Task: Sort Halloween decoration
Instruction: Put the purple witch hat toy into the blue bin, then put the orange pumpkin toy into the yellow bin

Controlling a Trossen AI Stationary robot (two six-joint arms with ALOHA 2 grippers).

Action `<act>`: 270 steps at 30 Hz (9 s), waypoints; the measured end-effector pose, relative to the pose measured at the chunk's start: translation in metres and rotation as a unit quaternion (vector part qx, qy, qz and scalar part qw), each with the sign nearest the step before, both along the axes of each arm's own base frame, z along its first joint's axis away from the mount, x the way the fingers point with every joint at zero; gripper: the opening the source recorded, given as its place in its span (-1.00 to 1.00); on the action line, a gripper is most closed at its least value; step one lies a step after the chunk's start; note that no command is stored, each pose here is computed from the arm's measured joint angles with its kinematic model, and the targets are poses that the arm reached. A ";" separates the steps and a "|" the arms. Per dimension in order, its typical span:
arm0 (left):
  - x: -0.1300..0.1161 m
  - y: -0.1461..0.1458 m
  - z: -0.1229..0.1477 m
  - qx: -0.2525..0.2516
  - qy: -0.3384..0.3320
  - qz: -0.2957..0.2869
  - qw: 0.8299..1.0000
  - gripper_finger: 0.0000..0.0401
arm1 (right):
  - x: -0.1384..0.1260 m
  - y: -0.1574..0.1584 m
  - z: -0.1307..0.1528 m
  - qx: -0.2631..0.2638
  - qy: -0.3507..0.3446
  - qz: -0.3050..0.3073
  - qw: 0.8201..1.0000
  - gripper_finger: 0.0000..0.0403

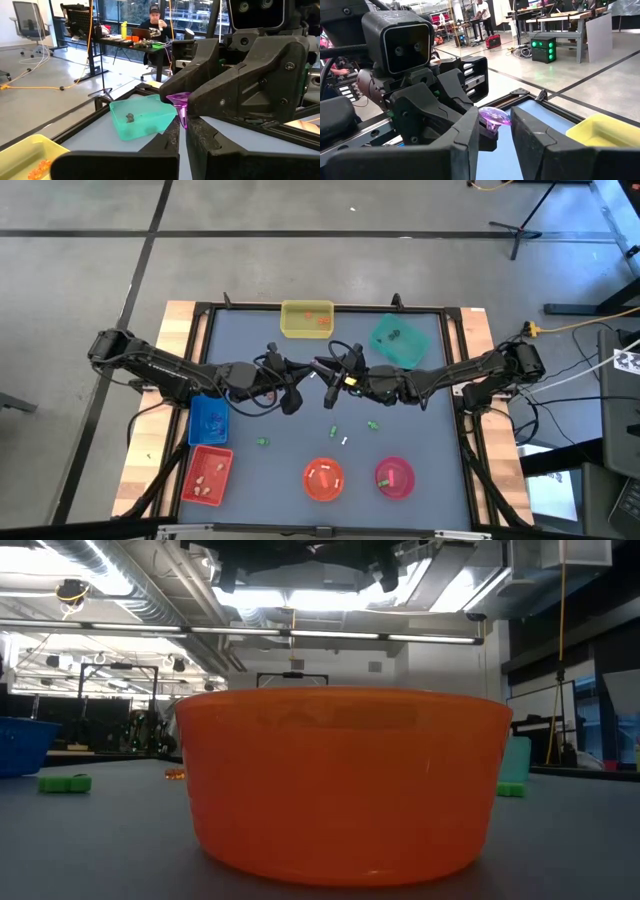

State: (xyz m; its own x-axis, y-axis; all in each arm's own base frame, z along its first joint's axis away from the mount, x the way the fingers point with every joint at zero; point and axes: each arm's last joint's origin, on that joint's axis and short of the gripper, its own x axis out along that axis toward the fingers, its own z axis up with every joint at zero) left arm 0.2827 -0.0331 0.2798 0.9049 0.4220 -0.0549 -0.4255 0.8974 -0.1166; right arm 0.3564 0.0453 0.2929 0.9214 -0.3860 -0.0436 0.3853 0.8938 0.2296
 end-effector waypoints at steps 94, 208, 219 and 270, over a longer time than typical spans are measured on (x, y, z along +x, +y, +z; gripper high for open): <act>-0.186 -0.014 -0.029 -0.450 0.516 0.046 0.727 -0.64 | -0.069 -0.011 0.043 -0.110 0.149 0.036 0.982 0.22; -0.032 0.062 -0.151 -0.156 0.586 -0.147 0.782 -0.33 | -0.071 -0.010 0.035 -0.116 0.191 0.056 0.973 0.22; -0.033 0.062 -0.152 -0.156 0.590 -0.144 0.779 -0.59 | -0.071 -0.010 0.035 -0.116 0.190 0.054 0.973 0.22; -0.007 0.235 -0.048 0.017 0.383 0.090 0.919 -0.61 | -0.051 -0.007 0.005 -0.123 0.250 0.058 0.959 0.22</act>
